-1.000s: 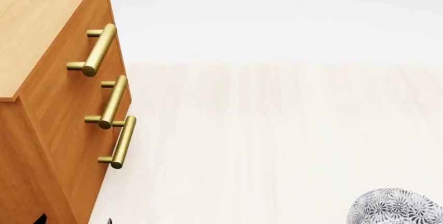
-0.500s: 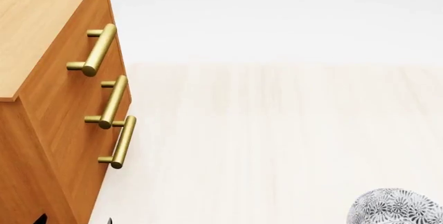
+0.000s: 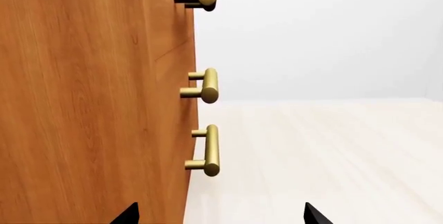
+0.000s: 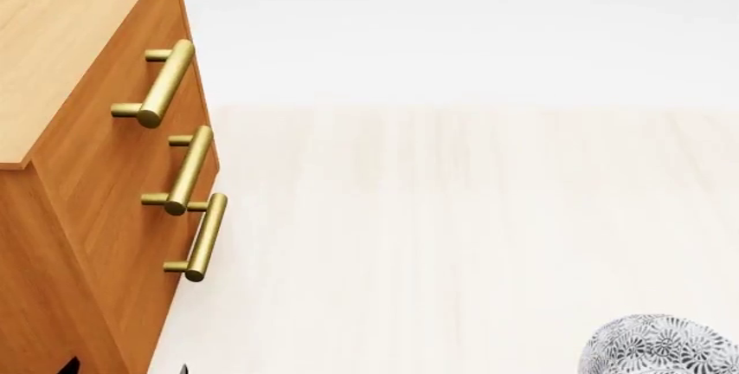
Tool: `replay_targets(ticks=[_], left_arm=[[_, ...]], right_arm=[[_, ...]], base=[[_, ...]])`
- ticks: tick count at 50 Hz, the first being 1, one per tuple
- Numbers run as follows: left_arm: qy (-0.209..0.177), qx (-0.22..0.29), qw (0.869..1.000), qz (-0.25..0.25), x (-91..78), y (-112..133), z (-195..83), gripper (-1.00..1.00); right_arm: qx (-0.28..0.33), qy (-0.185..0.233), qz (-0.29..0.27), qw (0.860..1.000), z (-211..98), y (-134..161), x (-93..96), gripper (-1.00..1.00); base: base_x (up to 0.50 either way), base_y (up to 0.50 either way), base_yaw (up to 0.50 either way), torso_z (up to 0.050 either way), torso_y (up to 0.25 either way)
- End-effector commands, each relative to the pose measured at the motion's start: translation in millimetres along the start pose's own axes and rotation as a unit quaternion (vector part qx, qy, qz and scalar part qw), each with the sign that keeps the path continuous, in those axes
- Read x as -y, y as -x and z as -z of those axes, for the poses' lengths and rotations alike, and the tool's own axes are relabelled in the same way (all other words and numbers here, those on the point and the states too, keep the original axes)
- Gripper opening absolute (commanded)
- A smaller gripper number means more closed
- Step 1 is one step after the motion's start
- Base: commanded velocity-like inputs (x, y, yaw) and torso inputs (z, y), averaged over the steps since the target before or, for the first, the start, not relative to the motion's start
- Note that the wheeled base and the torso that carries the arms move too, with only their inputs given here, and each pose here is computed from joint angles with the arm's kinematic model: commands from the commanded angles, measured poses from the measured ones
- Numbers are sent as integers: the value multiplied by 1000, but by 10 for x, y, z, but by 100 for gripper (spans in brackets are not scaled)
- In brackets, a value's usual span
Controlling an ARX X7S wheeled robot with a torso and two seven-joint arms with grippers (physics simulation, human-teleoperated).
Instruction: Put the bowl on top of the cabinet.
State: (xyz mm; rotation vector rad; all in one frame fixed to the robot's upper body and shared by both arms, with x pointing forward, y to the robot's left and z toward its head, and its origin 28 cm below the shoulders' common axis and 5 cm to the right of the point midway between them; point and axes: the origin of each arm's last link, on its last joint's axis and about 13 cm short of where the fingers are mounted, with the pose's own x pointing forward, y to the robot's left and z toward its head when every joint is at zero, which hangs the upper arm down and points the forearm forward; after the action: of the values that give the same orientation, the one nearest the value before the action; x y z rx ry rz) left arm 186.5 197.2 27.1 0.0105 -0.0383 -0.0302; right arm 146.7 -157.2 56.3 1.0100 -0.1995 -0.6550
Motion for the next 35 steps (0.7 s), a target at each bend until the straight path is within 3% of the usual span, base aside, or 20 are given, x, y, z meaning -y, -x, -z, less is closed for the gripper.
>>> replay_targets(ticks=[1, 15, 35], left_arm=[[1, -2, 1000, 0, 1, -7, 5, 100], [2, 0, 1000, 1, 1, -2, -3, 100], [1, -1, 1000, 3, 6, -6, 4, 100]], right_arm=[[-21, 6, 45, 999, 28, -85, 18, 100], [-75, 45, 82, 993, 117, -218, -2, 100], [-117, 75, 56, 989, 208, -322, -46, 100]], base=[[0, 0, 0, 0, 0], [0, 0, 0, 0, 0], [0, 0, 0, 0, 0]])
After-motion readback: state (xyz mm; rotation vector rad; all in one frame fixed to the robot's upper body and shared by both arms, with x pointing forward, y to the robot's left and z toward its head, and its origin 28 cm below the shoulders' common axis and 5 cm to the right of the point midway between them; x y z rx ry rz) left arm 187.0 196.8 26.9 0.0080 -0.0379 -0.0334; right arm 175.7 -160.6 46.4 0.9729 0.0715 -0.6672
